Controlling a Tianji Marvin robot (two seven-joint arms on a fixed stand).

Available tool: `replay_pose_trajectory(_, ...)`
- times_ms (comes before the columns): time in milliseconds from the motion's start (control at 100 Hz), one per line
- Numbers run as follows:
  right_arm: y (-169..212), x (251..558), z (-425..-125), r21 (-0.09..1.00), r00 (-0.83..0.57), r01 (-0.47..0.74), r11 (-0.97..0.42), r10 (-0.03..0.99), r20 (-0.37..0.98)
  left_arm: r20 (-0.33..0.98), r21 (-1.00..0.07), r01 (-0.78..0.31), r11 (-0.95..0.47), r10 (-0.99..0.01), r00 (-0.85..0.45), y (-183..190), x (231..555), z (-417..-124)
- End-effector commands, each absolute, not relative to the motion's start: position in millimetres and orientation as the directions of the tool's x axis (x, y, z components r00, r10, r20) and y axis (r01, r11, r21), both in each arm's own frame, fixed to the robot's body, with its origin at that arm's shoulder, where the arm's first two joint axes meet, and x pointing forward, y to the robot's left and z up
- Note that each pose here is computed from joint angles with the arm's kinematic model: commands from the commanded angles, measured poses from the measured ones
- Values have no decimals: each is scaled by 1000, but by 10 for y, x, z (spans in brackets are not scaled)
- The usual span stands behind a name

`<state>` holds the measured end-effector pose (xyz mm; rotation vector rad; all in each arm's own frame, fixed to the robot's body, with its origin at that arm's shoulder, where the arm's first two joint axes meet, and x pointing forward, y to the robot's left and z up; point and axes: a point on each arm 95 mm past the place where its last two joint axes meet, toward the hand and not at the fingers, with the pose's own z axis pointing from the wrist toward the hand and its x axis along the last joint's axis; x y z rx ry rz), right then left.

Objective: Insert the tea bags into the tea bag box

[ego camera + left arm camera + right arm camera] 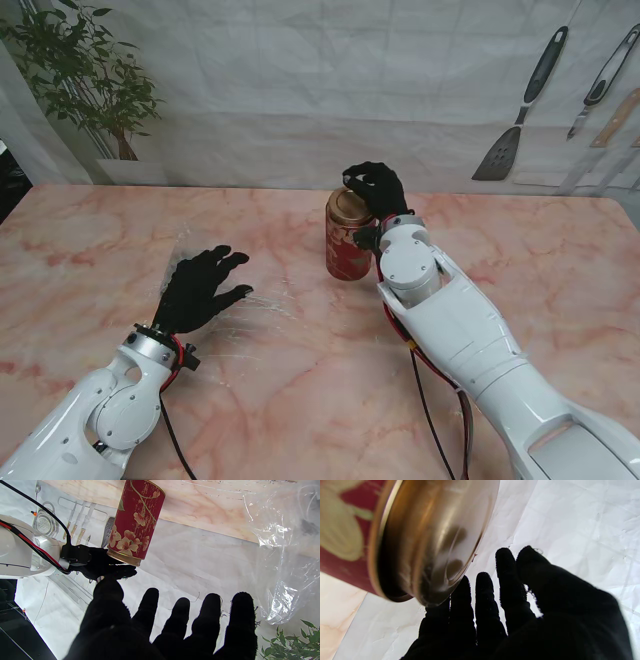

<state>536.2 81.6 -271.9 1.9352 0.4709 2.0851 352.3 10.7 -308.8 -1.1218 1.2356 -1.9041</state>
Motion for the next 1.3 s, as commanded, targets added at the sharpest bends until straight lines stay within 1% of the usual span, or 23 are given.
replay_pose_trajectory(0, 840, 5356, -2741, 408, -78, 55, -911, 404, 912, 329, -922, 30, -386, -821, -467, 99, 3530, -3078)
replay_pose_trajectory(300, 822, 5350, -2728, 403, -87, 81, -912, 396, 914, 326, -923, 31, -384, -823, -465, 108, 3527, -3078)
replay_pose_trajectory(490, 761, 5342, -2708, 432, -122, 123, -894, 418, 900, 324, -925, 27, -379, -824, -465, 119, 3531, -3073)
replay_pose_trajectory(900, 666, 5309, -2628, 445, -174, 120, -888, 422, 890, 308, -932, 25, -363, -824, -475, 139, 3550, -3047)
replay_pose_trajectory(1100, 494, 5193, -2574, 480, -191, 96, -872, 457, 869, 288, -939, 29, -344, -827, -483, 207, 3585, -3005)
replay_pose_trajectory(1290, 245, 4975, -2589, 523, -196, 77, -849, 502, 843, 290, -937, 29, -348, -819, -495, 257, 3624, -2977)
